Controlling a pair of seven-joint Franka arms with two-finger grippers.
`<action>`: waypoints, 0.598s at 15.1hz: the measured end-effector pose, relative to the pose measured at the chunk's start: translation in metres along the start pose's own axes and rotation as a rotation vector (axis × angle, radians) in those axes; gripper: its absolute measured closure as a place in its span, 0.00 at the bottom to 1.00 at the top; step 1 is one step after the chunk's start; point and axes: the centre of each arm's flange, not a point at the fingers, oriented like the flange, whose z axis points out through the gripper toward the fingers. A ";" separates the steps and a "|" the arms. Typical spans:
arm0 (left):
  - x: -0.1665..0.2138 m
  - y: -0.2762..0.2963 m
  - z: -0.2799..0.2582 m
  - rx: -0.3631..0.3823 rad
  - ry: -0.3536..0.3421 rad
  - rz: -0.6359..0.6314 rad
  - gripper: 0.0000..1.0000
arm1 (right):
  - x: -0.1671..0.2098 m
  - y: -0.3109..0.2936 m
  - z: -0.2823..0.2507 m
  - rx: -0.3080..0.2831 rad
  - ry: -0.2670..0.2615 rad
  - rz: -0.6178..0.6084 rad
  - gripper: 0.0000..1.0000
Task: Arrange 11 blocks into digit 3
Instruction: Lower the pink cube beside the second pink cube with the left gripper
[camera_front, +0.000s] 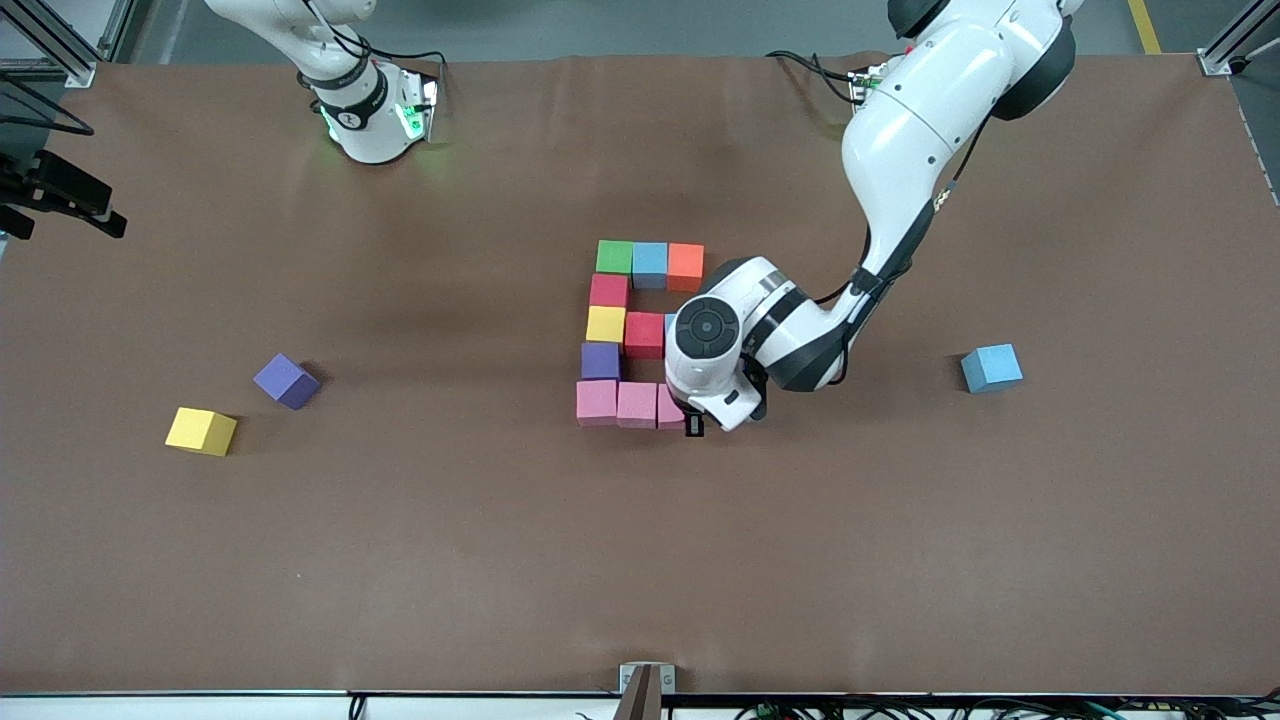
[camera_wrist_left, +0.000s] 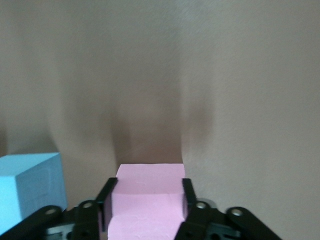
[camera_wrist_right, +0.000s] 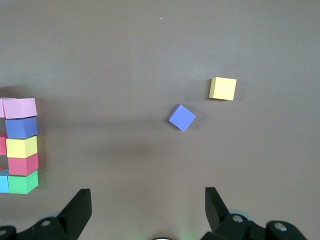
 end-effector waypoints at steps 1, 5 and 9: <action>0.001 0.001 0.000 -0.009 0.007 0.005 0.27 | 0.000 0.000 0.000 0.000 -0.002 0.000 0.00; 0.001 0.007 -0.010 -0.033 -0.001 0.003 0.00 | -0.001 0.000 0.000 0.000 -0.005 0.000 0.00; 0.005 0.014 -0.051 -0.069 -0.001 0.027 0.00 | -0.001 0.000 0.000 0.000 -0.005 0.000 0.00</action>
